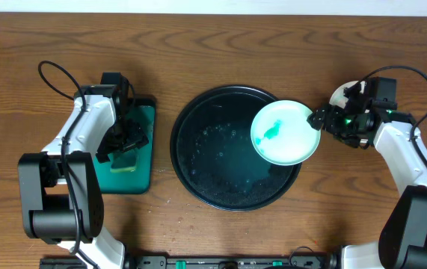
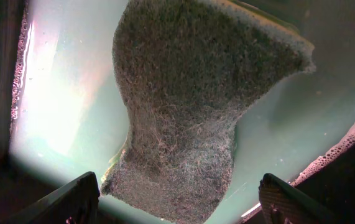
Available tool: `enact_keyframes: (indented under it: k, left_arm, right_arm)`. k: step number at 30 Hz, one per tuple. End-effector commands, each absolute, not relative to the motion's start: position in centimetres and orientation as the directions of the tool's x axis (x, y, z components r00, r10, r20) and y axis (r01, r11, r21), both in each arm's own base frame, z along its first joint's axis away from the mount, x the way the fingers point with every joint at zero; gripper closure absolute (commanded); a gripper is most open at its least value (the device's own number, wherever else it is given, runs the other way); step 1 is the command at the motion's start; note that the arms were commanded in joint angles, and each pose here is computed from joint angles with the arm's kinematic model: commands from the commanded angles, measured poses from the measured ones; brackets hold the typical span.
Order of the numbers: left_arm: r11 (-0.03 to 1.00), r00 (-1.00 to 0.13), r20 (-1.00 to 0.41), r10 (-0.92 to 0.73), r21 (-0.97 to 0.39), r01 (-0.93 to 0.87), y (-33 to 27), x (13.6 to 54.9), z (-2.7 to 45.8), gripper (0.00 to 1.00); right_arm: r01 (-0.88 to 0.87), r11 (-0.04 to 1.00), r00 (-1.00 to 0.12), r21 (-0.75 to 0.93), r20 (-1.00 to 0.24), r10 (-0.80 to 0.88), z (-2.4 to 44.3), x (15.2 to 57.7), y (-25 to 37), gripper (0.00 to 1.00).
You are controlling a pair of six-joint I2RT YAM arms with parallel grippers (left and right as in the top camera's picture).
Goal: Clean dirty plates on tray and stack at the side
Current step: 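Grip the remaining pale green plate rim and drag it to tray center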
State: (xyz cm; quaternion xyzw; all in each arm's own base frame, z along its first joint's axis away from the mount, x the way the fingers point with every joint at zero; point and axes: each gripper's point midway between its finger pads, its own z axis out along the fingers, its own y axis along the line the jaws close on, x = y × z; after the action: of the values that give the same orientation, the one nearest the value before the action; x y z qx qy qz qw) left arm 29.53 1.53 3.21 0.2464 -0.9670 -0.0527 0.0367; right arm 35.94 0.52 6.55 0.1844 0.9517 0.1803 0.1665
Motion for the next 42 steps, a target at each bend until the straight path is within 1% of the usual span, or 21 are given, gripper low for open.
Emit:
enact_keyframes:
  k: [1, 5, 9, 14, 16, 17, 19, 21, 22, 26, 33, 38, 42]
  left_arm:
    - [0.864, -0.867, 0.046, -0.495, 0.128, -0.487, 1.6, 29.4, 3.0, 0.17]
    - [0.864, -0.867, 0.045, -0.495, 0.128, -0.487, 1.6, 29.4, 3.0, 0.17]
    - [0.864, -0.867, 0.045, -0.495, 0.128, -0.487, 1.6, 29.4, 3.0, 0.17]
    - [0.864, -0.867, 0.045, -0.495, 0.128, -0.487, 1.6, 29.4, 3.0, 0.17]
    - [0.864, -0.868, 0.046, -0.495, 0.128, -0.486, 1.6, 29.4, 3.0, 0.17]
    - [0.864, -0.867, 0.045, -0.495, 0.128, -0.487, 1.6, 29.4, 3.0, 0.17]
    - [0.864, -0.868, 0.046, -0.495, 0.128, -0.486, 1.6, 29.4, 3.0, 0.17]
    - [0.864, -0.868, 0.047, -0.495, 0.128, -0.486, 1.6, 29.4, 3.0, 0.17]
    - [0.864, -0.867, 0.046, -0.495, 0.128, -0.487, 1.6, 29.4, 3.0, 0.17]
    - [0.864, -0.867, 0.046, -0.495, 0.128, -0.487, 1.6, 29.4, 3.0, 0.17]
    - [0.864, -0.867, 0.054, -0.495, 0.132, -0.485, 1.6, 29.2, 3.1, 0.17]
    - [0.864, -0.866, 0.067, -0.495, 0.139, -0.484, 1.6, 28.8, 3.1, 0.17]
    - [0.864, -0.866, 0.070, -0.495, 0.141, -0.483, 1.6, 28.7, 3.1, 0.17]
  right_arm:
    - [0.333, 0.865, -0.854, 0.375, -0.268, 0.445, 6.7, 36.1, -0.1, 0.20]
    - [0.375, 0.844, -0.840, 0.383, -0.244, 0.484, 6.2, 36.3, -0.1, 0.37]
    - [0.405, 0.827, -0.838, 0.391, -0.204, 0.507, 5.0, 36.3, 0.2, 0.40]
    - [0.396, 0.836, -0.860, 0.381, -0.166, 0.483, 3.4, 36.2, 1.5, 0.41]
    - [0.387, 0.841, -0.868, 0.377, -0.157, 0.470, 2.9, 36.2, 2.0, 0.44]
    - [0.385, 0.843, -0.871, 0.376, -0.154, 0.466, 2.7, 36.2, 2.2, 0.47]
    - [0.383, 0.844, -0.874, 0.376, -0.147, 0.463, 2.4, 36.2, 2.5, 0.67]
    - [0.388, 0.841, -0.873, 0.376, -0.142, 0.467, 2.2, 36.2, 2.7, 0.95]
    - [0.396, 0.837, -0.869, 0.378, -0.139, 0.474, 2.2, 36.2, 2.7, 0.99]
    - [0.396, 0.832, -0.870, 0.388, -0.130, 0.475, 2.3, 36.1, 2.9, 0.99]
    - [0.288, 0.798, -0.911, 0.529, -0.105, 0.398, 4.2, 36.0, 6.3, 0.99]
    - [0.187, 0.829, -0.939, 0.528, -0.152, 0.308, 5.4, 35.6, 8.7, 0.98]
    - [0.183, 0.877, -0.954, 0.445, -0.136, 0.268, 4.6, 34.2, 9.7, 0.99]
